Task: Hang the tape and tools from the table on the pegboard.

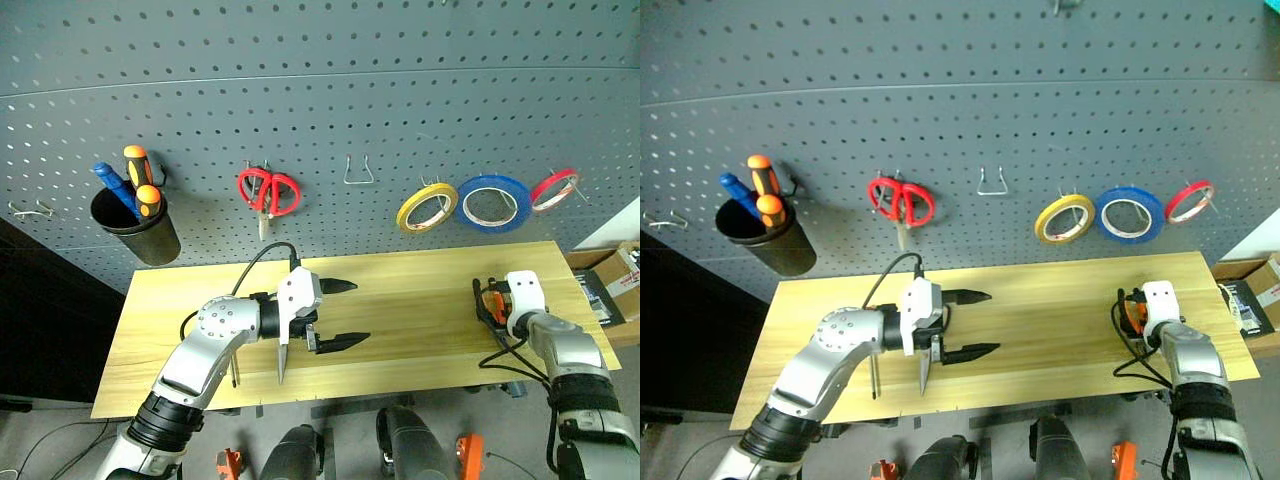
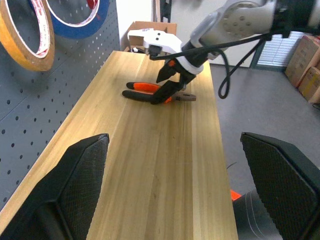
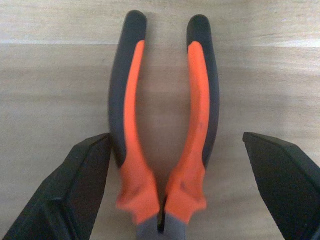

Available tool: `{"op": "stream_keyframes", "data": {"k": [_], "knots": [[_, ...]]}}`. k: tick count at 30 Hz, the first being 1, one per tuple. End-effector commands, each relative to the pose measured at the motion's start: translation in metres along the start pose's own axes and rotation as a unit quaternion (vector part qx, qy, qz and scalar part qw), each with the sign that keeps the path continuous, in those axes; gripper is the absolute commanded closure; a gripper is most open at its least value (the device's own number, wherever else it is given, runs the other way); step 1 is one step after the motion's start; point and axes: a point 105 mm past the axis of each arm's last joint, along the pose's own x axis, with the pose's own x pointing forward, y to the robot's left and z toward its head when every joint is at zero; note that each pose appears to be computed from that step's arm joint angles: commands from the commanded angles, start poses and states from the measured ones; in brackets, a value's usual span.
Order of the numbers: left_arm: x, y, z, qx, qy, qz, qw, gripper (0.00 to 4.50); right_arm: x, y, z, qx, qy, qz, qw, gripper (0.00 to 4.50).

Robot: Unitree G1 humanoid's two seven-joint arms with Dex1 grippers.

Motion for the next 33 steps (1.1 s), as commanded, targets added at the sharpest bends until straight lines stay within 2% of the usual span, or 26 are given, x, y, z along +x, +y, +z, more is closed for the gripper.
{"op": "stream_keyframes", "data": {"k": [1, 3, 5, 7, 10, 12, 14, 17, 23, 28, 31, 33], "knots": [[-0.002, 0.000, 0.008, 0.017, -0.009, 0.003, 1.000, 0.00, 0.005, -0.009, -0.009, 0.009, 0.030, -0.003, 0.999, 0.21], [-0.003, 0.000, 0.008, 0.017, -0.007, 0.004, 1.000, 0.00, 0.006, -0.010, -0.014, 0.016, 0.051, -0.001, 0.999, 0.59], [-0.003, 0.000, 0.007, 0.016, -0.007, 0.005, 1.000, 0.00, 0.007, -0.009, -0.015, 0.030, 0.061, 0.002, 0.998, 1.22], [-0.005, 0.000, 0.005, 0.014, -0.005, 0.007, 1.000, 0.00, 0.006, -0.004, -0.016, 0.066, 0.072, 0.015, 0.995, 1.42], [-0.008, 0.001, 0.003, 0.011, -0.002, 0.009, 1.000, 0.00, 0.004, 0.003, -0.012, 0.088, 0.070, 0.032, 0.993, 1.43], [-0.010, 0.002, 0.002, 0.004, -0.002, 0.016, 1.000, 0.00, 0.000, 0.008, 0.001, 0.068, 0.040, 0.037, 0.996, 1.43], [-0.013, 0.007, 0.001, 0.007, -0.003, 0.037, 0.999, 0.00, -0.010, 0.016, 0.018, 0.009, -0.002, 0.043, 0.999, 1.43], [-0.024, 0.017, -0.003, -0.004, -0.011, 0.077, 0.997, 0.00, -0.042, 0.049, 0.046, -0.043, -0.082, 0.070, 0.993, 1.43], [-0.050, 0.026, -0.004, -0.045, -0.064, 0.133, 0.988, 0.00, -0.104, 0.120, 0.052, -0.064, -0.172, 0.125, 0.975, 1.43], [-0.066, 0.031, -0.011, -0.064, -0.078, 0.190, 0.977, 0.00, -0.153, 0.166, 0.087, -0.111, -0.304, 0.139, 0.936, 1.44], [-0.070, 0.036, -0.010, -0.079, -0.093, 0.218, 0.968, 0.00, -0.167, 0.176, 0.100, -0.111, -0.344, 0.142, 0.922, 1.44], [-0.074, 0.038, -0.008, -0.074, -0.102, 0.233, 0.964, 0.00, -0.181, 0.177, 0.126, -0.123, -0.402, 0.129, 0.898, 1.44]]}}
